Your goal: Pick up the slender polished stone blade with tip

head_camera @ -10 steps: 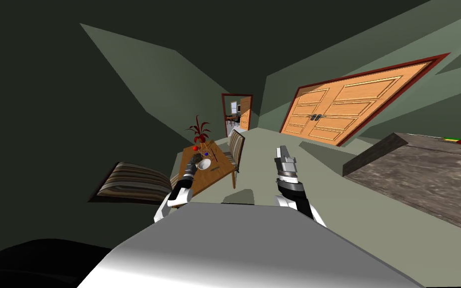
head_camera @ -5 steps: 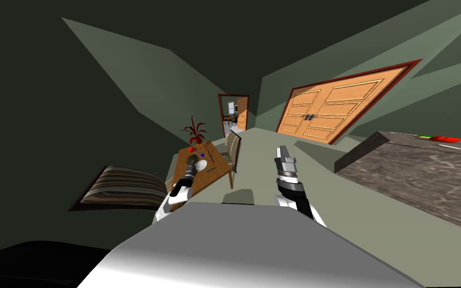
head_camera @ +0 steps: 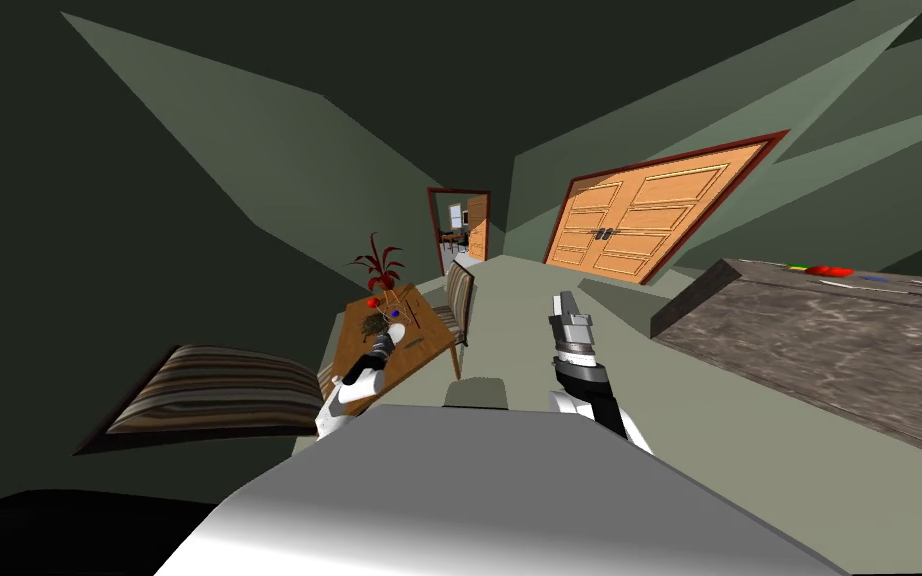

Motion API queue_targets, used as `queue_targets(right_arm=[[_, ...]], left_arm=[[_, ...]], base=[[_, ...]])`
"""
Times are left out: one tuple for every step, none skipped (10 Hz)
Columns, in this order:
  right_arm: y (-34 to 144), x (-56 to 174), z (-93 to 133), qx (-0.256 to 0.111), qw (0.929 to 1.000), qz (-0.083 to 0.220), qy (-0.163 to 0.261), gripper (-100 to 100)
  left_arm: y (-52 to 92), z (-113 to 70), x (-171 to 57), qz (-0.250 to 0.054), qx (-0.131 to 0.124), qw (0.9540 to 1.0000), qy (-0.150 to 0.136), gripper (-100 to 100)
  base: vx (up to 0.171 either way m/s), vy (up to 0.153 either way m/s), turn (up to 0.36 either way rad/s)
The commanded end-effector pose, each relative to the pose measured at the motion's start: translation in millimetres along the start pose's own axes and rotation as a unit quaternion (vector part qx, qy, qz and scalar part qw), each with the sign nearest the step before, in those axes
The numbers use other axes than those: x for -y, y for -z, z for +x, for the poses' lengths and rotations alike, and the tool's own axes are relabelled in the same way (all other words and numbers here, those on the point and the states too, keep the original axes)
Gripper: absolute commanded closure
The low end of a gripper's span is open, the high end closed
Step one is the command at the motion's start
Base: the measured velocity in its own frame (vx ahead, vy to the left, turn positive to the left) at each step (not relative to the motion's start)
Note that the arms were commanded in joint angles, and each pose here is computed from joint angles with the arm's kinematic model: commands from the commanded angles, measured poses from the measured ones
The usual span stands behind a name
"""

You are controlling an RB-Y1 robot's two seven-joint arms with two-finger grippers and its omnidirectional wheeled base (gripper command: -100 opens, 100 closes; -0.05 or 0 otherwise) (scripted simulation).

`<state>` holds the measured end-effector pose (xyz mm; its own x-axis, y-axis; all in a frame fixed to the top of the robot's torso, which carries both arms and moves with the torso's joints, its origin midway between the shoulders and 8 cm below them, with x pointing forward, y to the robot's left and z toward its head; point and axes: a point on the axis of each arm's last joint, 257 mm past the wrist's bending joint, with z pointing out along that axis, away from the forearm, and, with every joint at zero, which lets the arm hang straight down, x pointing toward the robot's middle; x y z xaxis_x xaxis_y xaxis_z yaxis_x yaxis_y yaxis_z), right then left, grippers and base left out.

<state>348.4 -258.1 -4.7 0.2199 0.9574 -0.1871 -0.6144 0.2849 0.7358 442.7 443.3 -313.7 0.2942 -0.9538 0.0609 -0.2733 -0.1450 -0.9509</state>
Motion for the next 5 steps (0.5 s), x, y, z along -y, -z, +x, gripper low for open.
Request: queue_targets(right_arm=[[0.0,0,0,0.0,1.0,0.0,0.0,0],[0.0,0,0,0.0,1.0,0.0,0.0,0],[0.0,0,0,0.0,1.0,0.0,0.0,0],[0.0,0,0,0.0,1.0,0.0,0.0,0],[0.0,0,0,0.0,1.0,0.0,0.0,0]], left_arm=[[-3.3,-4.7,-16,-0.023,0.005,0.9997,0.009,-100],[-9.0,-9.4,-27,-0.048,0.01,0.9985,0.025,-100],[-8.9,-11.9,-34,-0.054,0.012,0.9981,0.026,-100],[-13.8,-17.8,-47,-0.079,0.019,0.9958,0.042,-100],[-13.3,-18.6,-51,-0.085,0.02,0.9953,0.042,-100]], base=[[0.016,-0.032,-0.053],[0.022,-0.034,-0.107],[0.023,-0.03,-0.072],[0.025,-0.03,-0.123],[0.02,-0.019,-0.055]])
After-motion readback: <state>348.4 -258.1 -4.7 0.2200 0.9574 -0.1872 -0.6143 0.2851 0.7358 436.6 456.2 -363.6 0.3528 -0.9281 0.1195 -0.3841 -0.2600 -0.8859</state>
